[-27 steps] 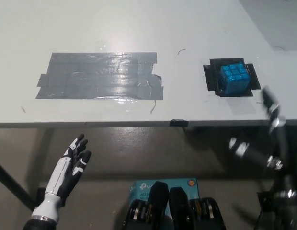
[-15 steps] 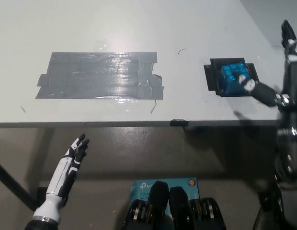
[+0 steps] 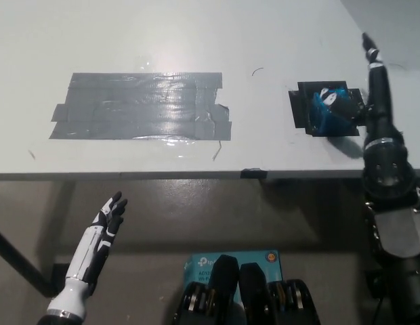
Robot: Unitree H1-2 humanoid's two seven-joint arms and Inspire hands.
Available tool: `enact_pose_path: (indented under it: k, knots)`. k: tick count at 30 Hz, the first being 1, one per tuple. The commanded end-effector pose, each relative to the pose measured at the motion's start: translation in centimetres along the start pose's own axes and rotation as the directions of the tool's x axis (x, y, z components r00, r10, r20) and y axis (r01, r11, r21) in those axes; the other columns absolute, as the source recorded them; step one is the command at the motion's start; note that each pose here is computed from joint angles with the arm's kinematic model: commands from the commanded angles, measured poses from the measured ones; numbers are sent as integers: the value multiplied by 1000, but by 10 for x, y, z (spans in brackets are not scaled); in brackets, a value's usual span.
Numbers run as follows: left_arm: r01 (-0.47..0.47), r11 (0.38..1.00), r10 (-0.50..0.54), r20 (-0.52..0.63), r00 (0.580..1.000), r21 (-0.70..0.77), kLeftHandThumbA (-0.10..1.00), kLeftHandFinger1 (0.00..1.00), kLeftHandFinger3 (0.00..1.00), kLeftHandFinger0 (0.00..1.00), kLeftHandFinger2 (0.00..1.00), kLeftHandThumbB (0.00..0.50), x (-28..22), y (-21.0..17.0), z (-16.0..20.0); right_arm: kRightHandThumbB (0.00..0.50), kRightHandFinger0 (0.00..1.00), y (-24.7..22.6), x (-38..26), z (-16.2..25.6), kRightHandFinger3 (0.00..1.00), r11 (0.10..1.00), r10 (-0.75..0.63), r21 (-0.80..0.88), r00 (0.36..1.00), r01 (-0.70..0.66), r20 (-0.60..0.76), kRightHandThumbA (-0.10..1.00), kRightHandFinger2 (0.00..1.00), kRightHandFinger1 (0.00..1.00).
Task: A rubick's cube is kept in the black marked spot on the table and the robot uses its right arm to pick it up and hands it to a person
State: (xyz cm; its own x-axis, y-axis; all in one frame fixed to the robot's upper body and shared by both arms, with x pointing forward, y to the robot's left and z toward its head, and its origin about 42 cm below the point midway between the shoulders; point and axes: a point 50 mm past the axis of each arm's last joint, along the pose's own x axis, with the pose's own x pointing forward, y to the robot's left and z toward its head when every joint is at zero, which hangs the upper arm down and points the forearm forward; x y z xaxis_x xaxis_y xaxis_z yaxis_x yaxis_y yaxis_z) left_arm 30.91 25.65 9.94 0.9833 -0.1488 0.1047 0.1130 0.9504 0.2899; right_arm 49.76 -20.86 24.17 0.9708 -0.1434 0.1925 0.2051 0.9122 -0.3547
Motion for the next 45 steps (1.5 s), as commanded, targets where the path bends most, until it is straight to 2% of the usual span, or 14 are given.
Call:
enact_pose_path:
  k: [1, 4, 9, 14, 18, 22, 23, 27, 38, 45]
  knots:
    - [-11, 1000, 11, 63, 998, -4, 977, 1000, 1000, 1000, 1000, 229, 4, 4, 14, 489, 1000, 5, 23, 30, 1000, 997, -45, -65, 999, 43, -26, 779, 1000, 1000]
    - [-8, 1000, 8, 68, 998, -2, 976, 1000, 1000, 1000, 1000, 218, 5, 5, 14, 483, 1000, 8, 26, 26, 1000, 999, -15, -41, 998, 13, -63, 730, 1000, 1000]
    - [-7, 1000, 8, 76, 997, -6, 975, 1000, 1000, 1000, 1000, 219, 8, 5, 14, 500, 1000, 12, 26, 19, 1000, 999, 7, -46, 996, -11, -91, 743, 1000, 1000]
    - [-6, 1000, 6, 75, 997, -2, 979, 1000, 1000, 1000, 1000, 209, 8, 5, 13, 477, 1000, 17, 23, 6, 1000, 999, 31, -32, 991, -35, -133, 720, 1000, 1000]
    - [-9, 1000, 9, 76, 997, 1, 982, 1000, 1000, 1000, 1000, 223, 11, 7, 15, 464, 1000, 16, 23, 2, 1000, 999, 30, -16, 988, -32, -151, 706, 1000, 1000]
    - [-11, 1000, 11, 80, 997, -1, 980, 1000, 1000, 1000, 1000, 221, 12, 7, 17, 478, 1000, 14, 23, -6, 1000, 998, 51, -18, 983, -55, -178, 795, 1000, 1000]
    - [-13, 1000, 13, 83, 997, -2, 978, 1000, 1000, 1000, 1000, 219, 12, 7, 17, 494, 1000, 13, 23, -9, 1000, 998, 56, -29, 981, -62, -185, 826, 1000, 1000]
    - [-13, 1000, 13, 81, 997, -4, 977, 1000, 1000, 1000, 1000, 219, 13, 7, 18, 500, 1000, 13, 24, -17, 1000, 994, 75, -60, 976, -89, -205, 904, 1000, 1000]
    - [-14, 1000, 13, 86, 996, 3, 980, 1000, 1000, 1000, 1000, 223, 15, 8, 19, 500, 1000, 13, 29, -26, 1000, 989, 112, -63, 960, -132, -257, 936, 1000, 1000]
    - [-14, 1000, 14, 89, 996, 2, 980, 1000, 1000, 1000, 1000, 229, 15, 8, 21, 500, 1000, 13, 32, -31, 1000, 991, 114, -36, 955, -129, -273, 895, 1000, 1000]
